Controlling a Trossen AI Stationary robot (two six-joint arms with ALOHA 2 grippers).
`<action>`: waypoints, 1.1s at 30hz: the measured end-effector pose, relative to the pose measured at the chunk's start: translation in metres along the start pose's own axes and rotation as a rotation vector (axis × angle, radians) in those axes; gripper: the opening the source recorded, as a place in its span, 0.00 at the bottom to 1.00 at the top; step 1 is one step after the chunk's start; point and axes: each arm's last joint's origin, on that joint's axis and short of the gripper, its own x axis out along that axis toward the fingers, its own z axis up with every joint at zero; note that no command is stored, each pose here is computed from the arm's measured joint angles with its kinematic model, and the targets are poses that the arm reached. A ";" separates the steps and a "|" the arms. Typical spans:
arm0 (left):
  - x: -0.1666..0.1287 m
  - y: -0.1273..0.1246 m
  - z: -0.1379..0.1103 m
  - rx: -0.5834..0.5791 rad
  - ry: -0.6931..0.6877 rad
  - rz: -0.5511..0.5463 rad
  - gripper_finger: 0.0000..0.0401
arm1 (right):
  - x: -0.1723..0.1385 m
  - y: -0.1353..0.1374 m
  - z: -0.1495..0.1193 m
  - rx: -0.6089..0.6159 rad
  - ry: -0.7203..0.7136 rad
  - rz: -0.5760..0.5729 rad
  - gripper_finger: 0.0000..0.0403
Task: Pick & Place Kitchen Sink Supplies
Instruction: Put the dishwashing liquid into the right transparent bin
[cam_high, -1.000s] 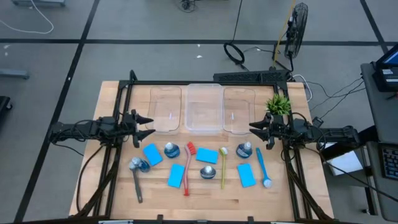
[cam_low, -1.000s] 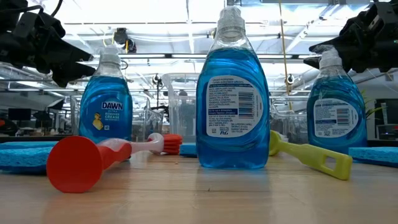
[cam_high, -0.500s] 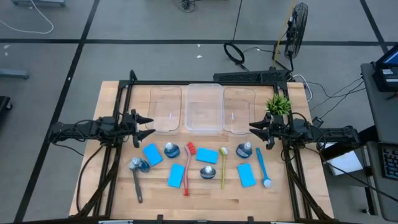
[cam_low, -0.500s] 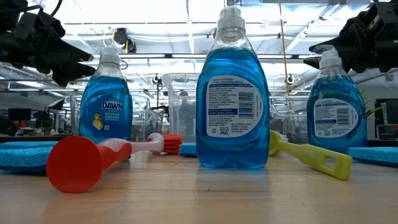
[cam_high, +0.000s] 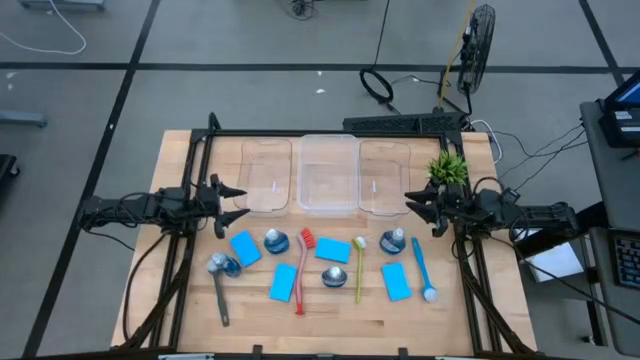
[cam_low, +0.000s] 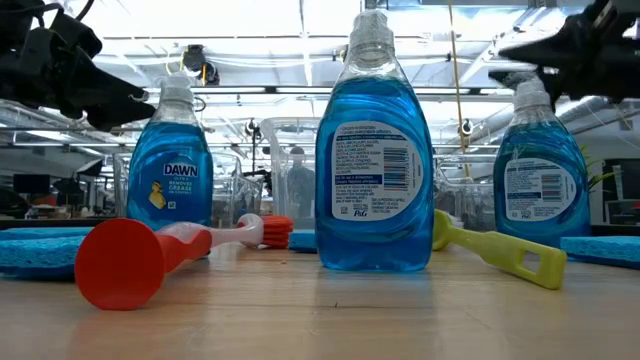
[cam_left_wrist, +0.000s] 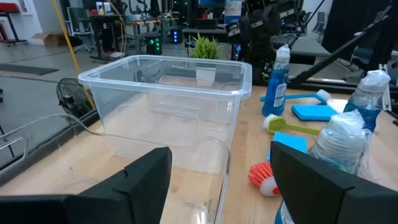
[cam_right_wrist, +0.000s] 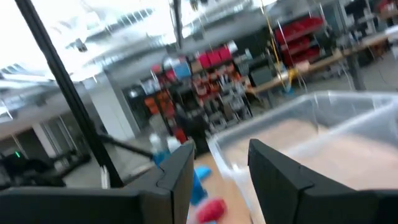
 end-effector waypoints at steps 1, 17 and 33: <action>0.000 0.000 0.000 -0.001 0.001 0.000 0.68 | 0.000 0.001 0.002 0.004 -0.025 0.010 0.35; 0.000 0.000 0.002 -0.008 -0.017 -0.001 0.68 | 0.001 0.007 0.010 0.045 -0.065 0.111 0.35; 0.000 -0.001 0.007 -0.047 -0.071 -0.015 0.68 | 0.027 0.033 0.057 -0.115 0.141 0.126 0.35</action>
